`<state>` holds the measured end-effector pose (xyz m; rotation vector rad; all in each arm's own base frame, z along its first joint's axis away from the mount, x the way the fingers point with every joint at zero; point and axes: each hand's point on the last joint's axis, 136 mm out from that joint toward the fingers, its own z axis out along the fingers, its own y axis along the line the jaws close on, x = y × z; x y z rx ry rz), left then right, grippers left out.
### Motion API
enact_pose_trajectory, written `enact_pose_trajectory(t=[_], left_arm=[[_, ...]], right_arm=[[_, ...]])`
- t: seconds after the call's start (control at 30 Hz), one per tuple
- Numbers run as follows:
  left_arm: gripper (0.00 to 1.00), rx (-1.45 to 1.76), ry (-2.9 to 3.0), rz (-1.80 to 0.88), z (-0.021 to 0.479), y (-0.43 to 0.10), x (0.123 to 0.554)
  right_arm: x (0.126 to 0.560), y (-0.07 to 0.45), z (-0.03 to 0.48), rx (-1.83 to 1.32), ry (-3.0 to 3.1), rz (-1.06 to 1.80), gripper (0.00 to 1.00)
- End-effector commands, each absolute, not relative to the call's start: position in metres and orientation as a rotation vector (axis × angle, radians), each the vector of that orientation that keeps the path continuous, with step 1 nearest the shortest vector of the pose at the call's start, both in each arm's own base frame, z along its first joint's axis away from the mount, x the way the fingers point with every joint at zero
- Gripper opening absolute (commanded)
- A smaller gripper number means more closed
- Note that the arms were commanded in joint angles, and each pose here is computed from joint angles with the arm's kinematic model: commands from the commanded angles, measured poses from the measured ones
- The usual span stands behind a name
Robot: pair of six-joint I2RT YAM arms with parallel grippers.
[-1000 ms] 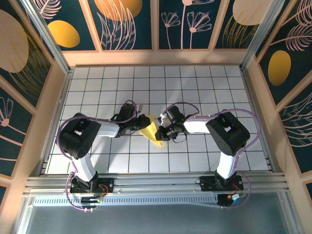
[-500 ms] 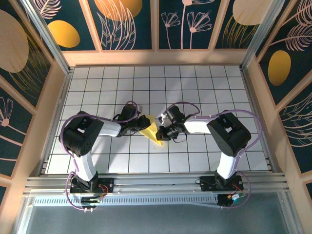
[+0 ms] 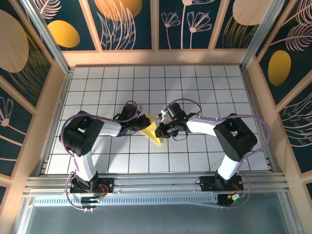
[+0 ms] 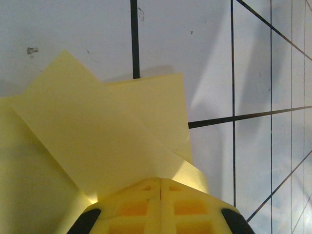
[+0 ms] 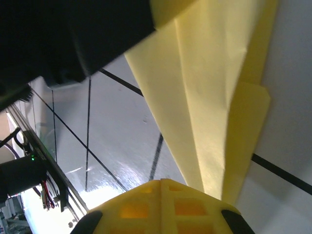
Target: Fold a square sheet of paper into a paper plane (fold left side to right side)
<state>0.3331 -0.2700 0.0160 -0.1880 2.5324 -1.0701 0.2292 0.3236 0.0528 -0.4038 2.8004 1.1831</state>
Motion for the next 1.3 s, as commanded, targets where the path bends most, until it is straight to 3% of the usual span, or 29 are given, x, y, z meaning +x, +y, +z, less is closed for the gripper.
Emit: enact_pose_trajectory(t=[0.0,0.77,1.27], left_arm=[[0.01,-0.235,2.611,-0.957,-0.009,-0.255,0.327],[0.01,-0.232,2.618,-0.955,-0.008,-0.255,0.326],[0.0,-0.29,2.653,-0.886,-0.02,-0.247,0.325]], right_arm=[[0.246,0.342,0.061,-0.395,2.739,1.197,0.0],[0.272,0.353,0.018,-0.33,2.772,1.054,0.0],[0.219,0.332,-0.001,-0.355,2.932,1.053,0.0]])
